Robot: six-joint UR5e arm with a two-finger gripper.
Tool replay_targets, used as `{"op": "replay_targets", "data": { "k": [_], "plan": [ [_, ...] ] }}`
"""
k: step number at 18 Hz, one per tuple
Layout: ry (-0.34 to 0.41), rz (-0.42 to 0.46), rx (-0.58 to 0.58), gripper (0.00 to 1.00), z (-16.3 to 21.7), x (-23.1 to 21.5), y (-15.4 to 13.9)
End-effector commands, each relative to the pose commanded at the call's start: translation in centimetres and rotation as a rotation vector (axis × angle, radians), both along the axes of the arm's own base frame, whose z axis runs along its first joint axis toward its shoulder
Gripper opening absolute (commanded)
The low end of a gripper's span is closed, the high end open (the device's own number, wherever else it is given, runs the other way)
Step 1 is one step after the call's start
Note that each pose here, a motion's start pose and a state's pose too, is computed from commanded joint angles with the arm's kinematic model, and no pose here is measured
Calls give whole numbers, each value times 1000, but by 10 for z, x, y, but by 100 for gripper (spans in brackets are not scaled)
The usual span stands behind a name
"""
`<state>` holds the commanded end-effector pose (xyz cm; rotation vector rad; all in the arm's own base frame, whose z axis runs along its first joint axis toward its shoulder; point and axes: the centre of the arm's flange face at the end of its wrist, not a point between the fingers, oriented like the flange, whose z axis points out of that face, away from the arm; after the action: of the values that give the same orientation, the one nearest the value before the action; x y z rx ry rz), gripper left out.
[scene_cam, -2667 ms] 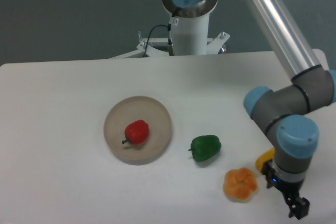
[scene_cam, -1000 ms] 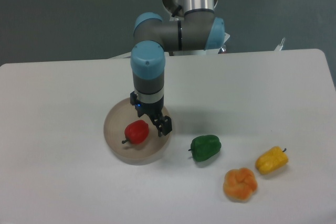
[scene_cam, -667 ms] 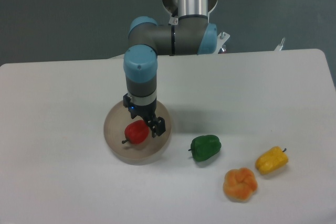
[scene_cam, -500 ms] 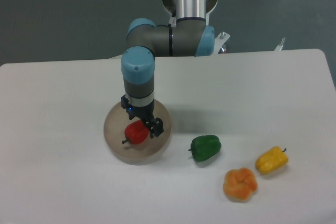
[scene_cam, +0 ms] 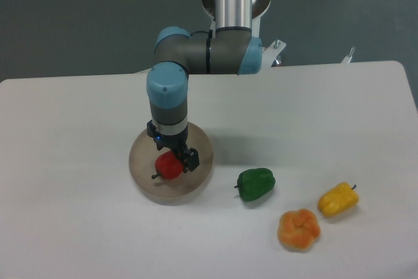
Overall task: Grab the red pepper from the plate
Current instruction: 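Lower the gripper onto the red pepper and close on it, then lift the red pepper off the plate and carry it toward the green pepper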
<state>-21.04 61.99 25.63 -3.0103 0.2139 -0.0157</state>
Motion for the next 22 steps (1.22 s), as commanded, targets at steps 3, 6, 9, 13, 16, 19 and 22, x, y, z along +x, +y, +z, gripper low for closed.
{"op": "replay_targets", "data": {
  "k": [3,6,9,13,16,19,22],
  "plan": [
    [1,12,5,100,-5,2,3],
    [-5,24,-2,100,-9,4,1],
    [-9,21,-10,100,-17,5,1],
    [-6,14,-5,100,-21,10,5],
    [-8,14,-7,100,-25,9,6],
    [-4,14,-1,86,-25,8,7],
    [-2,12,2,59,-23,8,7]
  ]
}}
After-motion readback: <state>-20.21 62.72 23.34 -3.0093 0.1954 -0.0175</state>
